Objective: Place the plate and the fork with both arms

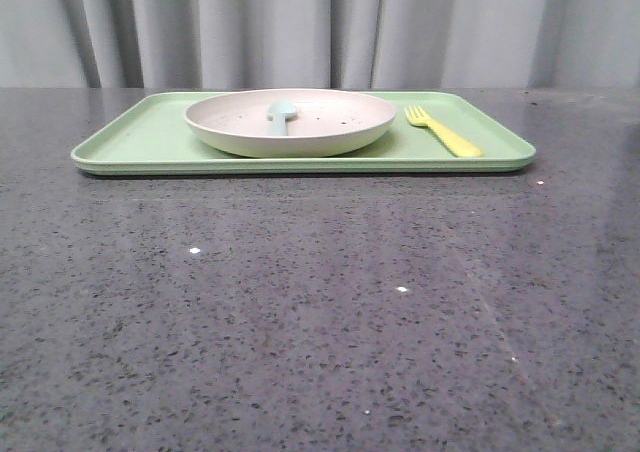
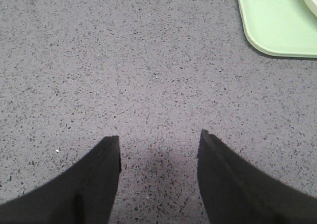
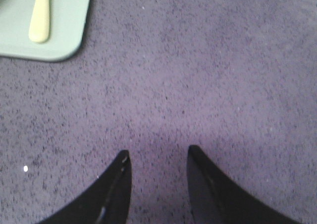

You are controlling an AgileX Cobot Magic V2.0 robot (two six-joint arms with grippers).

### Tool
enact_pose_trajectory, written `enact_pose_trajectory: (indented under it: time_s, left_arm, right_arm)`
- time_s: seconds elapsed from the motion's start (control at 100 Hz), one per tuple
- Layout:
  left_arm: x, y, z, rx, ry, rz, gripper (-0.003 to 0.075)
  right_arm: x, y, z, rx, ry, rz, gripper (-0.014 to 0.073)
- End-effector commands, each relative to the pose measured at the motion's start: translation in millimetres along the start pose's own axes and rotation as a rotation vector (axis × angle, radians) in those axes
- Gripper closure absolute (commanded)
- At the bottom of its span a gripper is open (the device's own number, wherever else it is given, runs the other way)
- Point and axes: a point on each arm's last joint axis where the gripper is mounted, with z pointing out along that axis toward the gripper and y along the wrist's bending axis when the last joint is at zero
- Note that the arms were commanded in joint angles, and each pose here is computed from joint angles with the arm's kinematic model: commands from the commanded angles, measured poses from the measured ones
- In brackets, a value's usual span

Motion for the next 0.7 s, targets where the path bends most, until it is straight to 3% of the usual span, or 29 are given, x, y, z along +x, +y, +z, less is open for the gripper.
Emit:
enact_pose_trajectory:
  time_s: [0.0,0.29,0.69]
  left_arm:
    - [-12,-2,-6,0.009,-0.088,-0.011,0.0374]
    - [-12,-2,-6,0.012,-0.088,-0.014,0.0374]
    - [-12,-2,-6,0.012,-0.088,-0.014,0.0379]
  right_arm:
    - [5,-7,-13,0.005,-0.110,0.015,0.0302]
    - [46,-17,-24,-0.004,-0.159,0.037,0.0302]
    - [50,-17,-25,-0.004,-0.162,0.039,0.0322]
